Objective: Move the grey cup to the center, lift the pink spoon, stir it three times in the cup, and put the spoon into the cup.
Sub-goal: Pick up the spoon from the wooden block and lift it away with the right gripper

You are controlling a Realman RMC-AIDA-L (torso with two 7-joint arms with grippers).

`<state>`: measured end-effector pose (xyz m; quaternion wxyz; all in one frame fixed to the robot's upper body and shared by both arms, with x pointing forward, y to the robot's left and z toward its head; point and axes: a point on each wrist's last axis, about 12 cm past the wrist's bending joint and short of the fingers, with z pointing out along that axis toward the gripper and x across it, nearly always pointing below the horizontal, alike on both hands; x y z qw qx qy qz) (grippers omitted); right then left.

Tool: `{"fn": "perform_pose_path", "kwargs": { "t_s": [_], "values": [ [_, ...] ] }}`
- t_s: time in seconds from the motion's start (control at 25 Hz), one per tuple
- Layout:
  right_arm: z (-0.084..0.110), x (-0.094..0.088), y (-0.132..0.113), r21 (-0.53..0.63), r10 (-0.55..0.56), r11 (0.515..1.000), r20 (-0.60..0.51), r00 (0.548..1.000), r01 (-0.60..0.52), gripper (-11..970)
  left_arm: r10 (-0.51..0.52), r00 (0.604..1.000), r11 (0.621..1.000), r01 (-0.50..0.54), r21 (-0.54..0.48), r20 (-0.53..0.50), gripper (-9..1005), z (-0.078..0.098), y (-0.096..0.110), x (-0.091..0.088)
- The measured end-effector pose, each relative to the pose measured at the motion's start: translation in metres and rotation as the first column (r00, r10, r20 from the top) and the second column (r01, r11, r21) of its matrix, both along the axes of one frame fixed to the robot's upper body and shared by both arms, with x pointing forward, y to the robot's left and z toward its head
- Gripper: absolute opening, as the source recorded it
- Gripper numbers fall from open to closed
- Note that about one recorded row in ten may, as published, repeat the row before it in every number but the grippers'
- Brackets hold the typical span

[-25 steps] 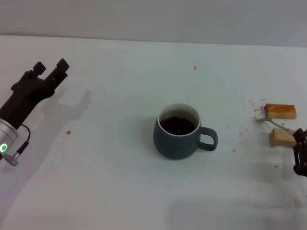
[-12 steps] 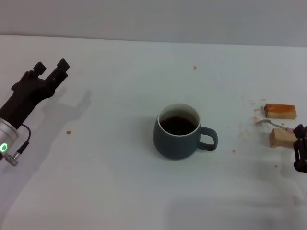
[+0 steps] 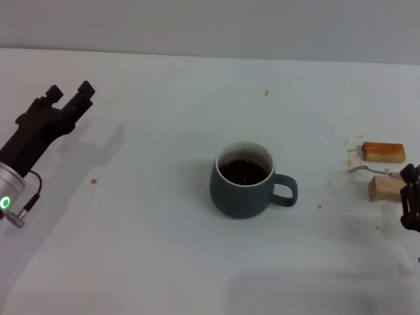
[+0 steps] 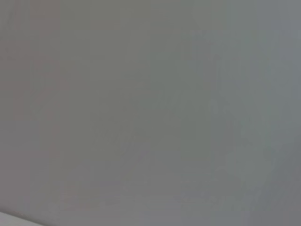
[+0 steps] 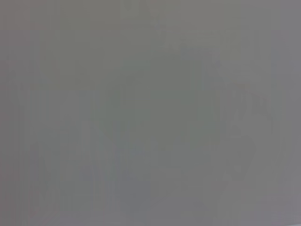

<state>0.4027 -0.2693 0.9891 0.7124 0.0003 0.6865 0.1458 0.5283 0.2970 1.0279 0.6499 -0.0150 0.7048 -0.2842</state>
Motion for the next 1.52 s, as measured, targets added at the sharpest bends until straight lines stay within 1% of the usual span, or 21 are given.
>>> {"fn": "perform_pose_path", "kwargs": {
  "t_s": [0.56, 0.84, 1.12, 1.52],
  "values": [
    [0.004, 0.008, 0.005, 0.01, 0.017, 1.0, 0.024, 1.0, -0.017, 125, -0.003, 1.0, 1.0, 0.003, -0.001, 0.001, 829, 0.0, -0.002, 0.0],
    [0.008, 0.019, 0.006, 0.078, 0.047, 0.996, 0.028, 0.998, -0.049, 125, -0.005, 1.0, 1.0, 0.005, -0.002, 0.0, 829, -0.001, -0.004, 0.0],
    [0.011, 0.031, 0.005, 0.123, 0.112, 0.986, 0.027, 0.993, -0.114, 124, -0.002, 1.0, 1.0, 0.002, -0.004, -0.002, 829, -0.001, -0.004, -0.001],
    [0.014, 0.041, 0.001, 0.184, 0.153, 0.971, 0.015, 0.988, -0.153, 124, -0.002, 1.0, 1.0, 0.002, -0.008, -0.003, 829, -0.002, -0.004, -0.002]
  ]
}}
